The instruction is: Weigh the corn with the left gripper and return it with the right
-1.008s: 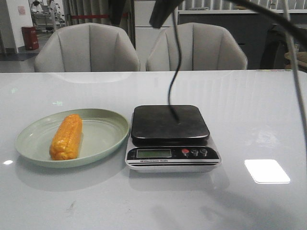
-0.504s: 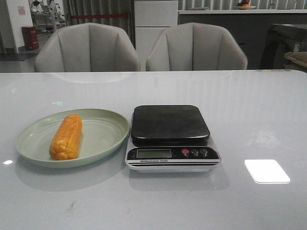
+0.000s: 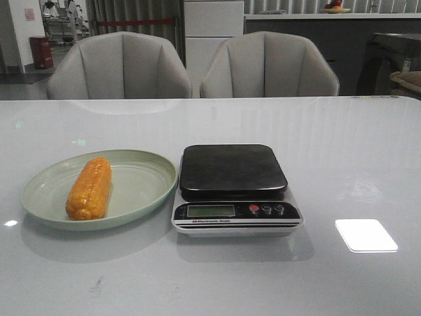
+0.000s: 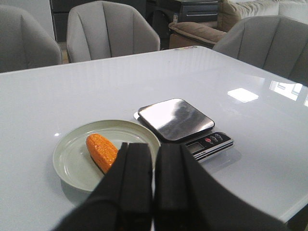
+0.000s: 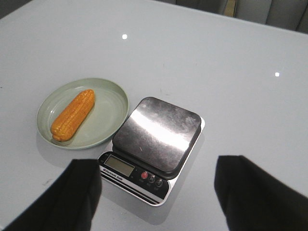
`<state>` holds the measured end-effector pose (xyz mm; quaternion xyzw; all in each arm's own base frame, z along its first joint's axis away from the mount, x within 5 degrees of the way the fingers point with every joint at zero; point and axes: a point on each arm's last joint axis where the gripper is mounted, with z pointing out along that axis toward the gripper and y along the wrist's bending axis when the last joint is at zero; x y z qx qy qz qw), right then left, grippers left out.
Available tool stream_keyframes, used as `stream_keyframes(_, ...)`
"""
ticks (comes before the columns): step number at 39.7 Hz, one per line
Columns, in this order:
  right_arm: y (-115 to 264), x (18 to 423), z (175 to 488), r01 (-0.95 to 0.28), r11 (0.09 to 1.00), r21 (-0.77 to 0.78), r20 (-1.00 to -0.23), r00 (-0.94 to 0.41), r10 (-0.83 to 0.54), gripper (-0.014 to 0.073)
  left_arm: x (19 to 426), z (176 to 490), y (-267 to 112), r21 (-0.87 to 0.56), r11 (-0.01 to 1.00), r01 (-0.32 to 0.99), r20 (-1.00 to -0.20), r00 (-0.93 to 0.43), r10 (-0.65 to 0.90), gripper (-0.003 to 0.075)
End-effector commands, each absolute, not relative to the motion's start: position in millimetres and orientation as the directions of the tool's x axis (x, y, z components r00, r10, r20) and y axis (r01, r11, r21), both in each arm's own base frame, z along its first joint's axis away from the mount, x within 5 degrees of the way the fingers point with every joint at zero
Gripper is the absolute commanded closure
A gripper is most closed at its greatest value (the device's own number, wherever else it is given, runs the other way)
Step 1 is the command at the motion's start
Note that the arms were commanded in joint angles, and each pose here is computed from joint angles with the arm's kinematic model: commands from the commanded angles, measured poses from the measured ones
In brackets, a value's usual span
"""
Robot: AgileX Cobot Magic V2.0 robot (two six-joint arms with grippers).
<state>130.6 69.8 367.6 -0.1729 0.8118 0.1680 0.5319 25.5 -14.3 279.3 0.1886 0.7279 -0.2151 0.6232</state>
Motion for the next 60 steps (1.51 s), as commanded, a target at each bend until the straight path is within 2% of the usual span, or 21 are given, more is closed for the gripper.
stream_keyframes(1,56.6,109.1,368.2,-0.456,0.887,0.076,-0.978,-0.208,-0.023,0.001,25.0,293.1,-14.3,-0.078,0.829,0.553,-0.996,-0.08,-0.04,0.0607)
stream_keyframes(12,33.2,62.3,317.5,-0.457,0.887,0.067,-0.994,-0.105,0.021,0.001,25.0,293.1,-14.3,-0.078,0.829,0.553,-0.996,-0.08,-0.04,0.0607)
stream_keyframes(17,29.9,56.0,302.3,-0.456,0.888,0.067,-0.996,-0.078,0.035,0.001,25.0,293.1,-14.3,-0.078,0.829,0.553,-0.996,-0.08,-0.04,0.0607)
stream_keyframes(23,31.0,58.4,286.5,-0.453,0.889,0.068,-0.993,-0.114,0.018,0.001,25.0,293.1,-14.3,-0.078,0.829,0.553,-0.996,-0.08,-0.04,0.0607)
stream_keyframes(38,31.5,60.8,282.4,-0.449,0.891,0.068,-0.996,-0.08,0.036,0.0018,25.0,293.1,-14.3,-0.078,0.829,0.553,-0.996,-0.08,-0.04,0.0607)
stream_keyframes(41,31.5,60.8,282.6,-0.449,0.891,0.068,-0.996,-0.079,0.037,0.0091,25.0,293.1,-14.3,-0.078,0.829,0.553,-0.996,-0.08,-0.04,0.0607)
stream_keyframes(43,31.5,60.8,282.4,-0.449,0.891,0.068,-0.996,-0.081,0.036,0.0182,25.0,293.1,-14.3,-0.078,0.829,0.553,-0.996,-0.08,-0.04,0.0607)
stream_keyframes(47,31.6,60.7,281.3,-0.449,0.891,0.068,-0.995,-0.091,0.031,0.0442,25.0,293.1,-14.3,-0.078,0.829,0.553,-0.996,-0.08,-0.04,0.0607)
stream_keyframes(48,31.6,60.7,281.0,-0.45,0.891,0.07,-0.995,-0.093,0.031,0.048,25.0,293.1,-14.3,-0.078,0.829,0.553,-0.996,-0.08,-0.04,0.0607)
stream_keyframes(51,31.6,60.6,280.8,-0.45,0.89,0.072,-0.995,-0.097,0.031,0.0436,25.0,293.3,-14.3,-0.078,0.829,0.554,-0.996,-0.079,-0.041,0.0607)
stream_keyframes(60,31.9,60.5,280.8,-0.451,0.888,0.089,-0.993,-0.104,0.046,0.044,25.0,293.5,-14.3,-0.078,0.829,0.554,-0.996,-0.077,-0.042,0.0607)
